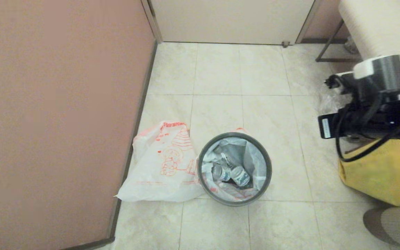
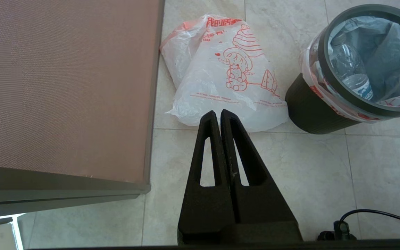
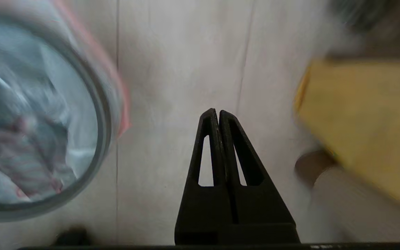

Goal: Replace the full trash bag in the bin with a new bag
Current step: Place the trash can ring on the floor

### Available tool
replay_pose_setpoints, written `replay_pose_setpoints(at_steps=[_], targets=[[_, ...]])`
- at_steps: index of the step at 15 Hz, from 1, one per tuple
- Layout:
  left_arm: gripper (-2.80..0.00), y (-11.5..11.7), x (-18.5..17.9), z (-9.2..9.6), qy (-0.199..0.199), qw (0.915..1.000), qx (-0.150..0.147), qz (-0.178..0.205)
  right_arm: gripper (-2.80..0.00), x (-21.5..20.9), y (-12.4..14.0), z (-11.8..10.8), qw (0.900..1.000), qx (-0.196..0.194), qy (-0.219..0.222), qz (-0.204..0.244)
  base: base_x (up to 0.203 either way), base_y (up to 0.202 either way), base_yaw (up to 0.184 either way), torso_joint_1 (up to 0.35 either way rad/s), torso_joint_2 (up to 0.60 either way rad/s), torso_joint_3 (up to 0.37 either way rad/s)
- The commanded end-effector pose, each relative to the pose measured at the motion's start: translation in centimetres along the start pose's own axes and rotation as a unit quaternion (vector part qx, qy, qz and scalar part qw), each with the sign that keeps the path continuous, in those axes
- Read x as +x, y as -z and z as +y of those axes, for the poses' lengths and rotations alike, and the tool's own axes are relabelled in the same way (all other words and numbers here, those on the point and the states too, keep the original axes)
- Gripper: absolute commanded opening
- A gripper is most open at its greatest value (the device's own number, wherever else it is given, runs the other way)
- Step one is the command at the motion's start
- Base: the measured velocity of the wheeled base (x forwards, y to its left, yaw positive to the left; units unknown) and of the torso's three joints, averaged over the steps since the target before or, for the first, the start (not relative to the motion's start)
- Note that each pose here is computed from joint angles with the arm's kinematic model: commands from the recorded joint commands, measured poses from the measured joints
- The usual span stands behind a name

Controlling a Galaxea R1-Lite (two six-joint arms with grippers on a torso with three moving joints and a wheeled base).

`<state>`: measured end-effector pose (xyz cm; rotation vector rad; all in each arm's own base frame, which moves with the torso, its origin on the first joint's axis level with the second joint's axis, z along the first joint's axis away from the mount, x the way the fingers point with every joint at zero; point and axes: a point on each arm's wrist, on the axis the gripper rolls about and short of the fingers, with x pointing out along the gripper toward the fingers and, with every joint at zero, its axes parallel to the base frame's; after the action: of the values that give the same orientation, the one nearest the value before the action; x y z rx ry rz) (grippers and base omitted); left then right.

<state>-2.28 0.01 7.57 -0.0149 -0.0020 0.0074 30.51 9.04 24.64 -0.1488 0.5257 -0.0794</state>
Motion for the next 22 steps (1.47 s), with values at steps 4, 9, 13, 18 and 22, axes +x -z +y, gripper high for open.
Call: replay_pose_setpoints(at_steps=[4, 9, 13, 18, 22], targets=[[-2.80, 0.0, 0.0, 0.0, 0.000, 1.0000, 0.000, 0.000, -2.80, 7.6, 4.1, 5.8, 0.991, -0.033, -0.004, 0.128, 0.000, 0.000, 0.000, 0.000, 0.00, 0.000], [-2.80, 0.0, 0.0, 0.0, 0.000, 1.0000, 0.000, 0.000, 0.00, 8.2, 4.5, 8.4, 0.991, -0.032, -0.023, 0.128, 0.000, 0.000, 0.000, 0.000, 0.00, 0.000], [-2.80, 0.0, 0.0, 0.0, 0.000, 1.0000, 0.000, -0.001, 0.00, 8.5, 5.3, 9.7, 0.989, -0.049, -0.028, 0.139, 0.000, 0.000, 0.000, 0.000, 0.00, 0.000], [-2.80, 0.0, 0.0, 0.0, 0.000, 1.0000, 0.000, 0.000, 0.00, 10.4, 6.2, 11.1, 0.991, -0.029, -0.038, 0.127, 0.000, 0.000, 0.000, 0.000, 0.00, 0.000], [-2.80, 0.0, 0.0, 0.0, 0.000, 1.0000, 0.000, 0.000, -2.80, 11.9, 6.7, 12.2, 0.992, -0.021, -0.052, 0.116, 0.000, 0.000, 0.000, 0.000, 0.00, 0.000]])
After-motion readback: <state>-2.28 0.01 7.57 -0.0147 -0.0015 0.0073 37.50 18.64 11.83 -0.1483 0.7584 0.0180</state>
